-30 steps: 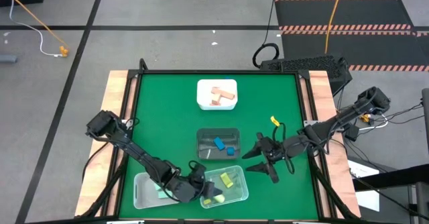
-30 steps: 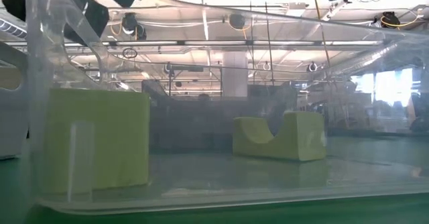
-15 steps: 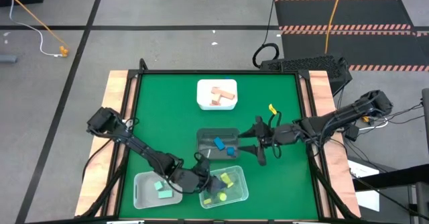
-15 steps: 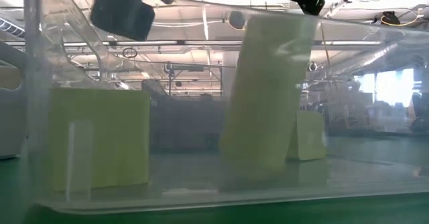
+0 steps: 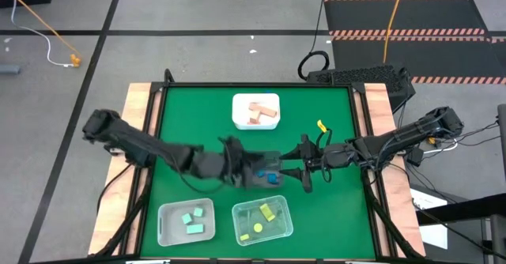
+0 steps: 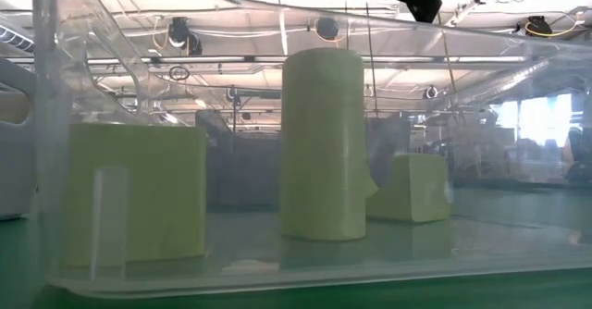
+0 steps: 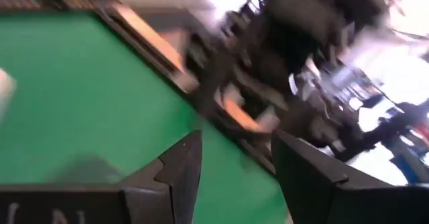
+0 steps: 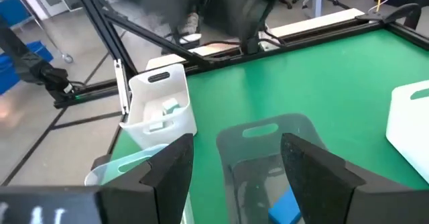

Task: Sort & place blocks by color
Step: Adjust the white bin

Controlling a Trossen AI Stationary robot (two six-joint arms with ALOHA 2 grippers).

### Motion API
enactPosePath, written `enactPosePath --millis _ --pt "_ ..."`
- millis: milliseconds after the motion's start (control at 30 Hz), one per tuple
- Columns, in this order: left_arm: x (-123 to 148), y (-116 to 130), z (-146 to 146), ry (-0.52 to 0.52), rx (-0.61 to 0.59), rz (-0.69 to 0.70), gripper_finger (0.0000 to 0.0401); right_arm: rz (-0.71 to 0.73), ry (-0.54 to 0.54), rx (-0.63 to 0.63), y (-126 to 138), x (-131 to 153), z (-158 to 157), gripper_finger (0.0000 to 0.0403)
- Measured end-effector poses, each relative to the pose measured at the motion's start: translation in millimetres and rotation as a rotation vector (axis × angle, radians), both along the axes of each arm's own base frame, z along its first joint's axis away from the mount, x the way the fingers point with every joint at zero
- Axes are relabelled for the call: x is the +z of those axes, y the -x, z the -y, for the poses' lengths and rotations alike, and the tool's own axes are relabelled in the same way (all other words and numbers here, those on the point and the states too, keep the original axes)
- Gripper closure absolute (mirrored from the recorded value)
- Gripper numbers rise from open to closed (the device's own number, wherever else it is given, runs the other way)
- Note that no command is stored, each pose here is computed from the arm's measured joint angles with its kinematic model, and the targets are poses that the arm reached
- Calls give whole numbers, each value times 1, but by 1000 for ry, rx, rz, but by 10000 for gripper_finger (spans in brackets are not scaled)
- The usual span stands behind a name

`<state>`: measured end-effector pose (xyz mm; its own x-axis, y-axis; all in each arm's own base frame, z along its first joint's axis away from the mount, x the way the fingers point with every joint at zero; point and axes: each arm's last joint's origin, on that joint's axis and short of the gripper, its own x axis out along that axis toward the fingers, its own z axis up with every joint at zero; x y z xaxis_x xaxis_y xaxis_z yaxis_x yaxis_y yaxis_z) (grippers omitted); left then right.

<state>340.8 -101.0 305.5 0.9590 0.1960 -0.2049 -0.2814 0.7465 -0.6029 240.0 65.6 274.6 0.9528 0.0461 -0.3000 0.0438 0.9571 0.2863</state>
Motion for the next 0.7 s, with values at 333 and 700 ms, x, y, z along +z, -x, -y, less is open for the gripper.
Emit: enactPosePath --millis 333,700 --pt "-2 37 -92 80 341 -340 222 1 0 0 0 0 0 188" --pt "-45 44 -177 204 545 -654 222 13 37 -135 -1 1 7 188"
